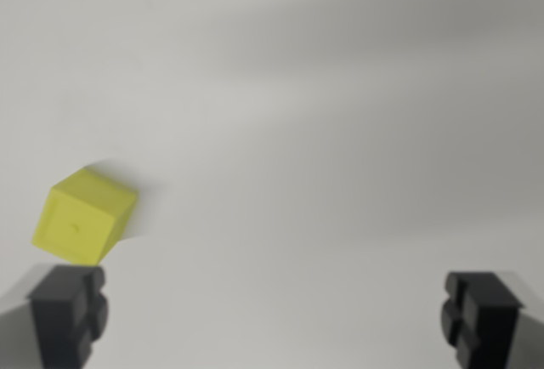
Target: Pick yellow cube
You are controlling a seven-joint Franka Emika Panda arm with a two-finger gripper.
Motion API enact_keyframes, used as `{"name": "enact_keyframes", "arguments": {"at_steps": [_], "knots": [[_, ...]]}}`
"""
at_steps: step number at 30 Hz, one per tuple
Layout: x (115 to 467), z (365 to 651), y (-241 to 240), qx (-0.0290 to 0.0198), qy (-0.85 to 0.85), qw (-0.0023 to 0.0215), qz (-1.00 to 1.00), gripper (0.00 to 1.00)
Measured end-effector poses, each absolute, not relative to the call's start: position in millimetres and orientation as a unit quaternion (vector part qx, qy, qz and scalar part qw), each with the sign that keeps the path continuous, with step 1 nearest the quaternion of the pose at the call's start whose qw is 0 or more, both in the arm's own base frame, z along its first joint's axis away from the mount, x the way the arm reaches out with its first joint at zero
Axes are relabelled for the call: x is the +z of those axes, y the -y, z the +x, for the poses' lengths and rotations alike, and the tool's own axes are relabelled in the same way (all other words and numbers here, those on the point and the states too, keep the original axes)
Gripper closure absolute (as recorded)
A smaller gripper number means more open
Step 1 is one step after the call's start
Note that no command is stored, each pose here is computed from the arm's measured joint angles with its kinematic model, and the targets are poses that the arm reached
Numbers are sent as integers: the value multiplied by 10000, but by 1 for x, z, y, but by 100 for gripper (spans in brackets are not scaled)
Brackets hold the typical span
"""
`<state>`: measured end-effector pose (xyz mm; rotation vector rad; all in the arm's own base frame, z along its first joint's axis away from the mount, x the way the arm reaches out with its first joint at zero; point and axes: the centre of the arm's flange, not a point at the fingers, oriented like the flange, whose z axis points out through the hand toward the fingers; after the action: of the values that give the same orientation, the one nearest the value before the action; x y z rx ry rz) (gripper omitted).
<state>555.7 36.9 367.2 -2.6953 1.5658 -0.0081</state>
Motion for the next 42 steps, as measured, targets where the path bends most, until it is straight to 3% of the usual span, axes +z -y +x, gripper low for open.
{"name": "enact_keyframes", "arguments": {"at_steps": [42], "knots": [[262,532,-136,-15,-6090,57,-7932,0]]}}
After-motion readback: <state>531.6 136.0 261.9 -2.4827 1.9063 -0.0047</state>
